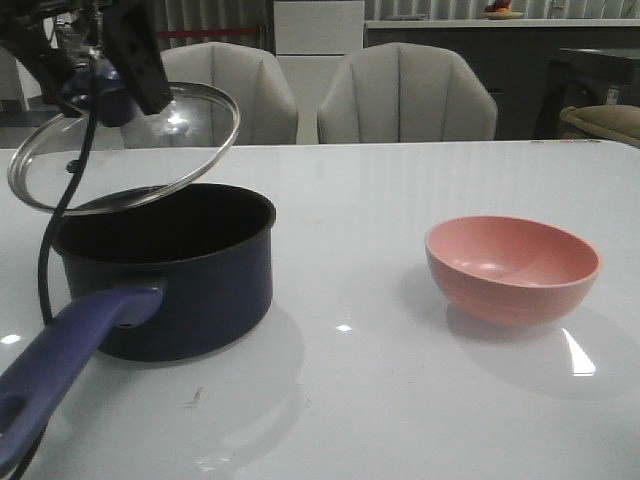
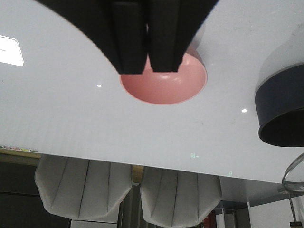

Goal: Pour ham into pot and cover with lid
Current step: 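Bring the glass lid back over the saucepan with the left gripper, then lower the lid onto the saucepan rim with the left gripper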

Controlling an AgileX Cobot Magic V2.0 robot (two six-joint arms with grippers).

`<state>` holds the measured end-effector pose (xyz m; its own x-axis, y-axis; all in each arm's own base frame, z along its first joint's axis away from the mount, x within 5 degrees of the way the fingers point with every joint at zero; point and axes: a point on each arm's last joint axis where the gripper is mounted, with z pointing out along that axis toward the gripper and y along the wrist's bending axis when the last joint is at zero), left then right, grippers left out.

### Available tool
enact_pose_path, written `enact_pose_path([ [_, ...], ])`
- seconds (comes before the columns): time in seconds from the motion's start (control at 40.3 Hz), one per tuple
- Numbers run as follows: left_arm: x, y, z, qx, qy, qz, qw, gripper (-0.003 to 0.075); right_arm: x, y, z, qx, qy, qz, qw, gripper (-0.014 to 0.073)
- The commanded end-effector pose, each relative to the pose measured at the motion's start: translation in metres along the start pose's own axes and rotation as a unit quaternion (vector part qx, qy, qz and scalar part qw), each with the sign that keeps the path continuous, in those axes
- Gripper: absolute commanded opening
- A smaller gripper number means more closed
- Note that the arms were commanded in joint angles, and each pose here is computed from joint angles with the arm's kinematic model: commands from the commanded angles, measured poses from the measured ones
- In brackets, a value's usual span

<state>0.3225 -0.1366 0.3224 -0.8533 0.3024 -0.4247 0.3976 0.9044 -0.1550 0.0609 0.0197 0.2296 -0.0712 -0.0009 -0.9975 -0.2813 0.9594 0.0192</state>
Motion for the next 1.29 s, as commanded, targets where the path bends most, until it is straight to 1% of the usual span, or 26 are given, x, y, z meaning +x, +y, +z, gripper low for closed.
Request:
enact_pose_path([
  [0.0, -0.011, -0.015, -0.028, 0.011, -0.078, 0.015, 0.997, 0.0296, -0.015, -0.003, -0.001, 0.015, -0.046, -0.002, 0.999, 0.015],
  [0.149, -0.012, -0.018, -0.026, 0.011, -0.072, 0.021, 0.997, 0.0296, -0.015, -0.003, -0.001, 0.015, -0.046, -0.002, 0.999, 0.015],
  [0.223, -0.015, -0.018, -0.021, 0.013, -0.048, 0.023, 0.999, 0.0296, -0.015, -0.003, -0.001, 0.015, -0.046, -0.002, 0.999, 0.015],
  [0.472, -0.032, -0.019, -0.014, 0.016, -0.001, 0.028, 0.999, 0.0296, -0.015, -0.003, -0.001, 0.015, -0.046, -0.002, 0.999, 0.015],
  [0.621, -0.035, -0.017, 0.001, 0.016, 0.044, 0.033, 0.998, 0.0296, -0.015, -0.003, -0.001, 0.015, -0.046, -0.002, 0.999, 0.015],
  [0.695, -0.035, -0.016, 0.009, 0.016, 0.056, 0.032, 0.998, 0.0296, -0.015, -0.003, -0.001, 0.015, -0.046, -0.002, 0.999, 0.015],
  [0.918, -0.035, -0.016, 0.022, 0.015, 0.071, 0.034, 0.997, 0.0296, -0.015, -0.003, -0.001, 0.015, -0.046, -0.002, 0.999, 0.015],
  [1.266, -0.035, -0.017, 0.026, 0.002, 0.077, 0.046, 0.996, 0.0303, -0.015, -0.003, -0.001, 0.015, -0.046, -0.002, 0.999, 0.015],
])
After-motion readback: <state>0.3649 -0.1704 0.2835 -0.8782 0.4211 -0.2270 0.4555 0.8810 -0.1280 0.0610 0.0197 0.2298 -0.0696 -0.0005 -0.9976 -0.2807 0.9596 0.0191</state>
